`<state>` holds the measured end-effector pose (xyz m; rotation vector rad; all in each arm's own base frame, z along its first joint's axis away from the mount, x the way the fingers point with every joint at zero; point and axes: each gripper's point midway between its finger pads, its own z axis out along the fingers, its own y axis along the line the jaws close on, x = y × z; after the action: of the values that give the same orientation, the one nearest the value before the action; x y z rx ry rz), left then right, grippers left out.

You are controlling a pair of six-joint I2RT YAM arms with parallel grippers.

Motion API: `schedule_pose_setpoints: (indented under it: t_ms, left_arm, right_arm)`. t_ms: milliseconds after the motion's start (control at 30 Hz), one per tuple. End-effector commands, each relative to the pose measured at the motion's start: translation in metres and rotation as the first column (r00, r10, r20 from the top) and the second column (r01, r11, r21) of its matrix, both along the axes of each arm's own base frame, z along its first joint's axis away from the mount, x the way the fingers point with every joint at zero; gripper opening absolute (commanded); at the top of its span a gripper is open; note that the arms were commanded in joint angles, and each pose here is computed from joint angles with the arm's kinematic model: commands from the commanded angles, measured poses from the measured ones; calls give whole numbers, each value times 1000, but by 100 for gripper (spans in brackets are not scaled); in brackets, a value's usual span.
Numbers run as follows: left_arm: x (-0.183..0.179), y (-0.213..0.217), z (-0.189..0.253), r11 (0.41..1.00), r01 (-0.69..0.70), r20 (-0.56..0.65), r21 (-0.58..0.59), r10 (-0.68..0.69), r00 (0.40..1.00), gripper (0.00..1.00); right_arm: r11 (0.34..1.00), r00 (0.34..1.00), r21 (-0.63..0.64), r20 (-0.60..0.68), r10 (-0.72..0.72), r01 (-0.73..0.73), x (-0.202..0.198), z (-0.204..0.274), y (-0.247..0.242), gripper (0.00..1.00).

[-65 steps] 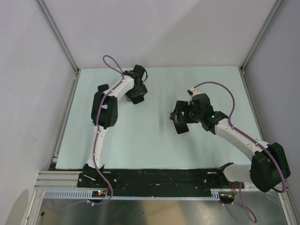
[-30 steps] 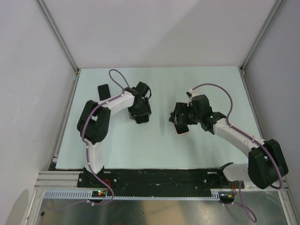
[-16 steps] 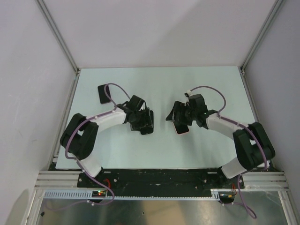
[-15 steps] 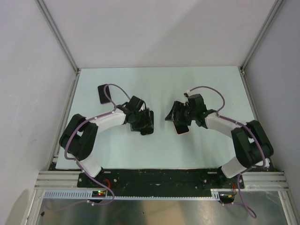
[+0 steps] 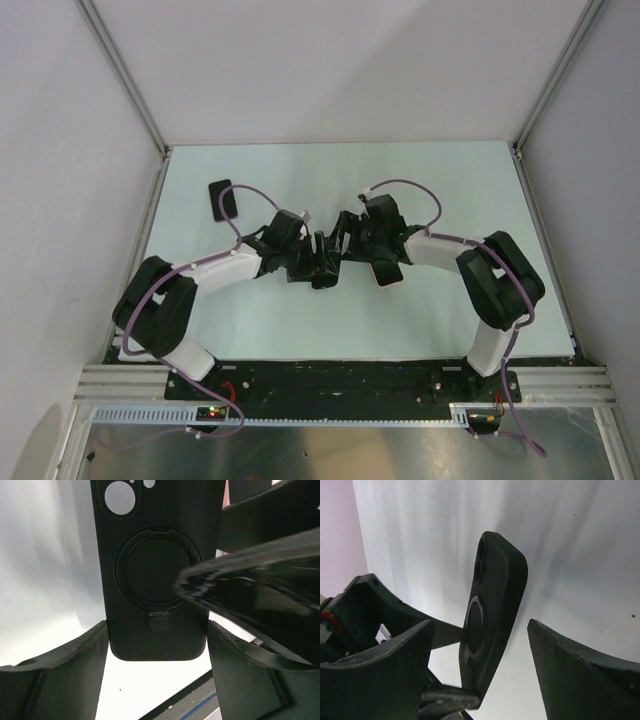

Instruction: Put the phone into the phone case

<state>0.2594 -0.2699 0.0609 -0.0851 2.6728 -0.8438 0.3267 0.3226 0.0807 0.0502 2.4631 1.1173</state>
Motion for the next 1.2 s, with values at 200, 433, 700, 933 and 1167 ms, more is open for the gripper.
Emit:
schedule_pose_setpoints:
  t_ms: [200, 433, 700, 933, 1167]
  left_arm:
    - [-4, -17, 22, 991, 35, 54, -132, -28, 998, 64]
    - [-8, -9, 30, 991, 28, 90, -134, -16, 996, 91]
    - [-8, 36, 55, 994, -101, 190, -40, 107, 976, 100]
    - [10, 142, 57, 884, -456, 234, 100, 425, 875, 100]
    - [34, 193, 72, 786, -604, 269, 127, 559, 784, 99]
  right_arm:
    - [997, 998, 27, -12, -67, 67, 13, 1, 15, 51]
    - [993, 993, -56, 47, -105, 108, 15, 13, 8, 3]
    - [934, 983, -328, 157, -91, 139, 14, 34, -20, 0]
    - [740, 968, -652, 252, 6, 166, 15, 35, -28, 0]
    - [525, 956, -841, 247, 156, 132, 17, 3, 14, 10]
